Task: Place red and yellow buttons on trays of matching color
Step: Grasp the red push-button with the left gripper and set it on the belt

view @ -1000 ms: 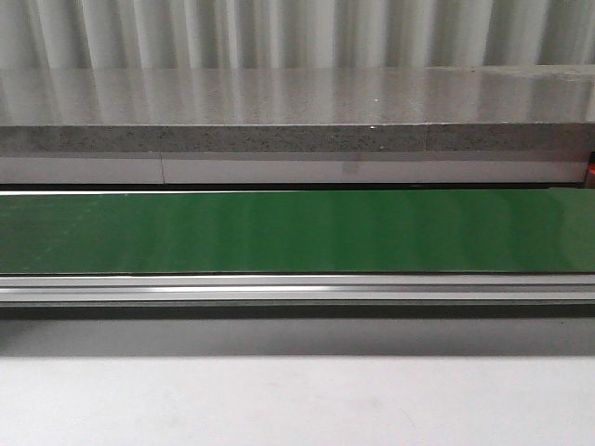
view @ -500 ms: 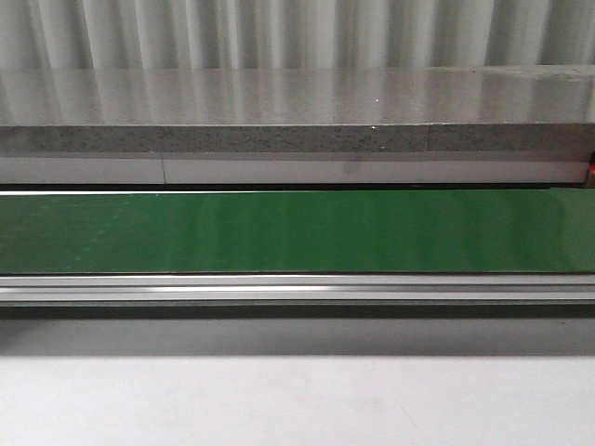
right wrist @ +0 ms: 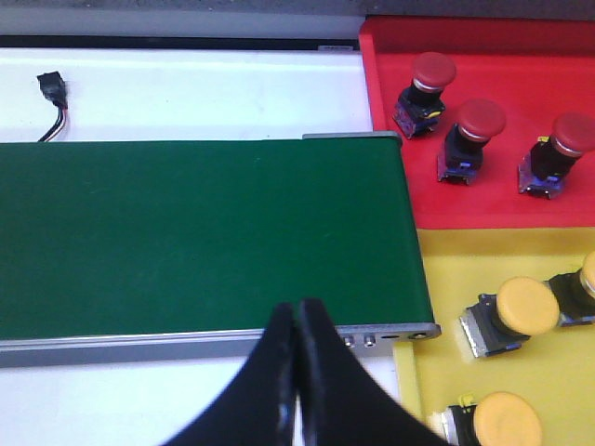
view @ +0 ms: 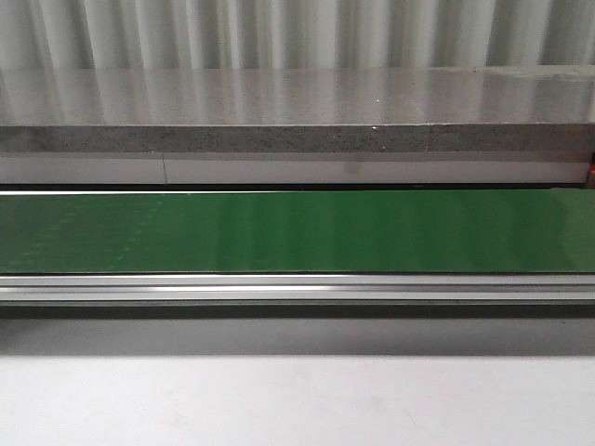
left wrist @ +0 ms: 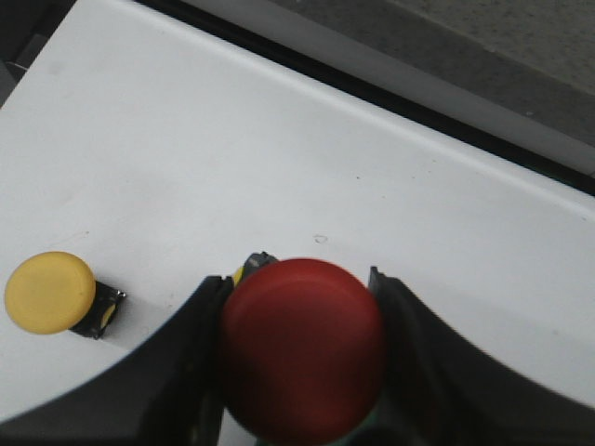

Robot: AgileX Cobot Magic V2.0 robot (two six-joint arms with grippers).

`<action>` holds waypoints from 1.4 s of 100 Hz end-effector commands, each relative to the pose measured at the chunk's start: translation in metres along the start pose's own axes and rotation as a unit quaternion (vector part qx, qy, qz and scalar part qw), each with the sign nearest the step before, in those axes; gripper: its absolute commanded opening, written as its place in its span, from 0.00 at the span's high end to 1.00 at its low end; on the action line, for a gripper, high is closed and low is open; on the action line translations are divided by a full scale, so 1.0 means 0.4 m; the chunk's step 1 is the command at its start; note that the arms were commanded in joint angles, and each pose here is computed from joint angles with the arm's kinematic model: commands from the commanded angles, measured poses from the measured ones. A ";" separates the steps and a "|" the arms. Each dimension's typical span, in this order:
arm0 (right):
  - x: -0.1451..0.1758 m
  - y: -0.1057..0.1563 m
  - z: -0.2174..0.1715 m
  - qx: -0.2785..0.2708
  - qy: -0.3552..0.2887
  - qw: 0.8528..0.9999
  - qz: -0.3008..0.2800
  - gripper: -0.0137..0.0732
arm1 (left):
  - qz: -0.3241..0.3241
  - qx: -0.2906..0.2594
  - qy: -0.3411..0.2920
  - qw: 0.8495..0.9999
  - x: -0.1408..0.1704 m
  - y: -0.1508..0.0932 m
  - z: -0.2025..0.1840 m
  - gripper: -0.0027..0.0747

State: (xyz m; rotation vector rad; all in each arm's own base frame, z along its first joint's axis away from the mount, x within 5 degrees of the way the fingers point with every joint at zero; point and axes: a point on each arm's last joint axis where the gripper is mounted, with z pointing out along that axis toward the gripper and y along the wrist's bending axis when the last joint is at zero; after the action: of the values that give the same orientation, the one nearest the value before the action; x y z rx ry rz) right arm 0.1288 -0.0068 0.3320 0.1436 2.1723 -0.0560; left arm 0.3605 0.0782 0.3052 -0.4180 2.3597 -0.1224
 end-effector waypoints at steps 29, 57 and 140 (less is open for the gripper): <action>-0.032 0.002 -0.016 -0.004 -0.044 0.999 -0.008 0.92 | 0.058 0.036 -0.041 0.997 0.085 -0.079 -0.167 0.99; -0.032 0.002 -0.016 -0.004 -0.044 0.999 -0.008 0.92 | 0.063 0.041 -0.025 0.997 0.169 -0.088 -0.108 0.99; -0.032 0.002 -0.016 -0.004 -0.044 0.999 -0.008 0.92 | 0.065 0.044 0.051 0.996 0.213 -0.100 -0.015 0.11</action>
State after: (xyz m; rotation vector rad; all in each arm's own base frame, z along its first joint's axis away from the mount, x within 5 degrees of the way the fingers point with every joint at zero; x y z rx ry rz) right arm 0.1288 -0.0068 0.3319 0.1437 2.1727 -0.0561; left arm 0.3058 0.0171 0.2439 -0.2468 2.5478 -0.1862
